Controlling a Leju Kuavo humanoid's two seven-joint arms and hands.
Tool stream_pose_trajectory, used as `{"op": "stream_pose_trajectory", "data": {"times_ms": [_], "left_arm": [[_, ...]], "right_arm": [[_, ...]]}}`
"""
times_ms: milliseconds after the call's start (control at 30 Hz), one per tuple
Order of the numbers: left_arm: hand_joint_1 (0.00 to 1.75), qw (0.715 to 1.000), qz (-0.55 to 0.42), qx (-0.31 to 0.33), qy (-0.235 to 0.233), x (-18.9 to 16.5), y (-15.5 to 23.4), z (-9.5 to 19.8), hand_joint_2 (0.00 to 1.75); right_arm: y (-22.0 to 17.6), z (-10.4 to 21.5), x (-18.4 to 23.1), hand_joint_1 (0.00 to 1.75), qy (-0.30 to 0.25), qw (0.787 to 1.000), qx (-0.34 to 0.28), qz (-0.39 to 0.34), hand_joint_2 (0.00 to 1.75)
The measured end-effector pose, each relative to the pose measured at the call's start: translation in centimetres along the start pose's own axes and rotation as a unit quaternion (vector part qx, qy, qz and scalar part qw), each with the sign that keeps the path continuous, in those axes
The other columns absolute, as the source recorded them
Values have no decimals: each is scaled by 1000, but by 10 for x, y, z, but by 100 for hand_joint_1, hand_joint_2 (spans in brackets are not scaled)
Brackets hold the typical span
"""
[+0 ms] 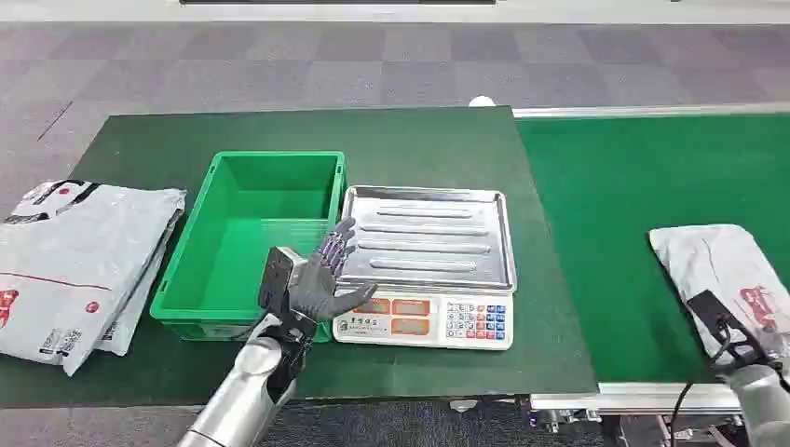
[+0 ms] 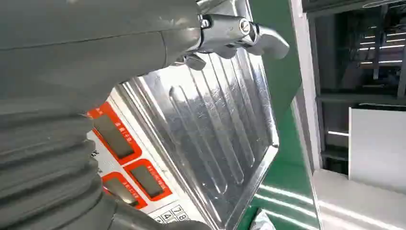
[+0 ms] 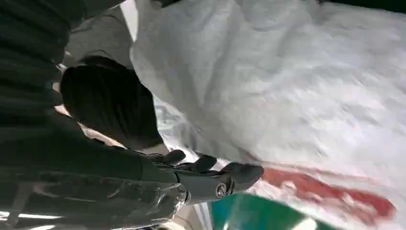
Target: Moved the parcel from conveyor to table for the left to box.
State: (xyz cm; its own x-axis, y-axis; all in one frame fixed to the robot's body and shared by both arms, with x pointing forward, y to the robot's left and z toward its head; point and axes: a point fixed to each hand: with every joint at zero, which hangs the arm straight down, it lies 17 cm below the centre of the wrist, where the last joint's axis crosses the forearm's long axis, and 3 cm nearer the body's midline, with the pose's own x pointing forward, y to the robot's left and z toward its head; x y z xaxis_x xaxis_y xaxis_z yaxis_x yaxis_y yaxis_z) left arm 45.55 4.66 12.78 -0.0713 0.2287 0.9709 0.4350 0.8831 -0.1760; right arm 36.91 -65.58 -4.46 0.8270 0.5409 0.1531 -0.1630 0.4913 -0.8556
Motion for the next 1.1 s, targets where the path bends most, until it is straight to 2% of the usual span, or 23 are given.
{"op": "stream_pose_trajectory", "data": {"times_ms": [267, 300, 467, 800, 1000, 1100], "left_arm": [[0, 1000, 2, -3, -1, 0, 2, 1, 175], [0, 1000, 3, -3, -1, 0, 2, 1, 175], [0, 1000, 5, -6, 1, 0, 1, 1, 175], [0, 1000, 5, -6, 3, -1, 1, 1, 175], [0, 1000, 4, 1, 4, 0, 2, 4, 175], [0, 1000, -2, 8, 4, 0, 5, 6, 175]], "right_arm": [[9, 1, -32, 0, 51, 997, 41, 29, 175], [8, 1, -34, 175, 55, 997, 42, 31, 175], [4, 0, -45, 175, 66, 997, 33, 39, 175], [-8, -4, -40, 175, 41, 998, 2, 43, 175], [-16, -4, -4, 175, -11, 998, -31, 52, 175], [-34, -1, 34, 175, -69, 994, -80, 31, 175]]}}
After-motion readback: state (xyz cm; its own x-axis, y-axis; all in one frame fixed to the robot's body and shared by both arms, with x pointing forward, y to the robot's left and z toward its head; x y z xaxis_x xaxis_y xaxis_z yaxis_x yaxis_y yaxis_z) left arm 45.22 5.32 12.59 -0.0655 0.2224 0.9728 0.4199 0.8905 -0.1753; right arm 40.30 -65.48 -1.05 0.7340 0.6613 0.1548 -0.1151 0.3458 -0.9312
